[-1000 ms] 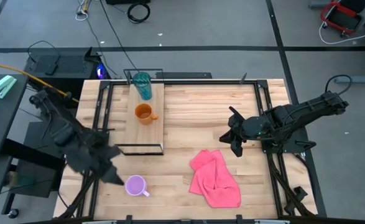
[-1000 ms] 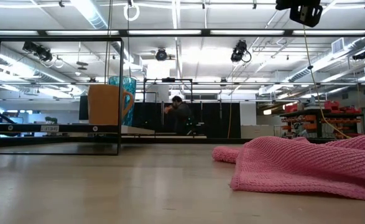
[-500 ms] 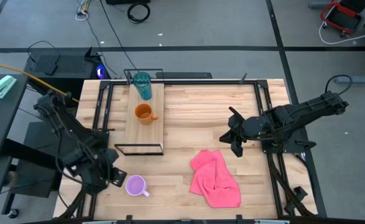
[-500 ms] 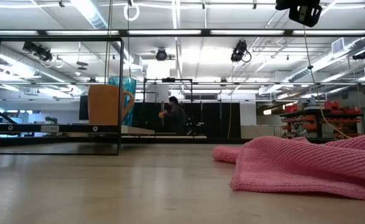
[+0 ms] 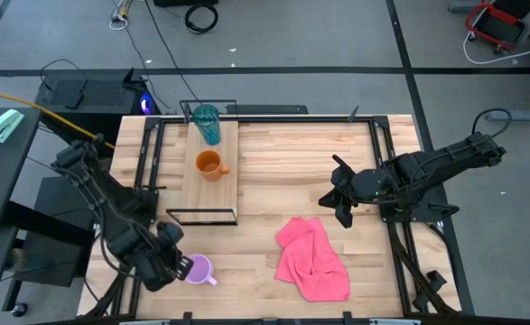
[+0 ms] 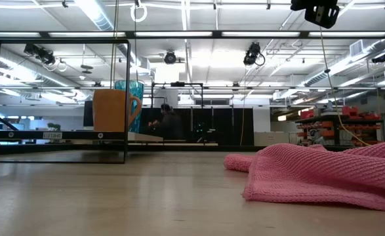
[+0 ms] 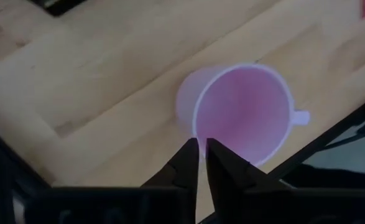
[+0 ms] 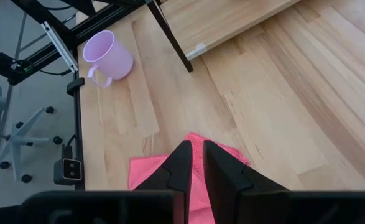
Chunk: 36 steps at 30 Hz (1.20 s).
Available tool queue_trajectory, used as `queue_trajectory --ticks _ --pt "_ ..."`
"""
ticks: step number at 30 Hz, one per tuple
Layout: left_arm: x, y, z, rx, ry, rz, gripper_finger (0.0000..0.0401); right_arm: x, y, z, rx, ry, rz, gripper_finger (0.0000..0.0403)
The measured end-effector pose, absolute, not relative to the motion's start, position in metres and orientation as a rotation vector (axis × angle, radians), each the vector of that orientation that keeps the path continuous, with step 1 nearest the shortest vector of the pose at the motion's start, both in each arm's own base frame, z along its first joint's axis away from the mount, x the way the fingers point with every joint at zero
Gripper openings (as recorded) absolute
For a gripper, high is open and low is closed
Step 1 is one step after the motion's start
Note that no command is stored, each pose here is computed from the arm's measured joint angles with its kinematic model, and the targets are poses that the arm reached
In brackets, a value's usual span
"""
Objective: Stack small to large cups/mugs on shelf
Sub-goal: Put the pink mug on the shelf
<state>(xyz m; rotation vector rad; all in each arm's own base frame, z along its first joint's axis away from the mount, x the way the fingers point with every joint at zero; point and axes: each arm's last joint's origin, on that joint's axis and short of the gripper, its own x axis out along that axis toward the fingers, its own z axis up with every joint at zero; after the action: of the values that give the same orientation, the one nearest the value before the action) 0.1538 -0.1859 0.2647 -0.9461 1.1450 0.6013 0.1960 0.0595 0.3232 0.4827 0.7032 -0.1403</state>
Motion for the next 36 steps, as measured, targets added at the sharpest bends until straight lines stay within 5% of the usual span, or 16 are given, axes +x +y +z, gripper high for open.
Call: queue_trajectory --ticks 19,36 --pt "0.170 -0.192 0.247 -0.916 1.161 0.650 0.0106 0.196 0.060 0.323 0.483 0.703 -0.140 0.0046" --pt "0.176 -0.187 0.227 -0.977 1.204 0.655 0.0114 0.196 0.059 0.323 0.482 0.703 -0.141 0.0046"
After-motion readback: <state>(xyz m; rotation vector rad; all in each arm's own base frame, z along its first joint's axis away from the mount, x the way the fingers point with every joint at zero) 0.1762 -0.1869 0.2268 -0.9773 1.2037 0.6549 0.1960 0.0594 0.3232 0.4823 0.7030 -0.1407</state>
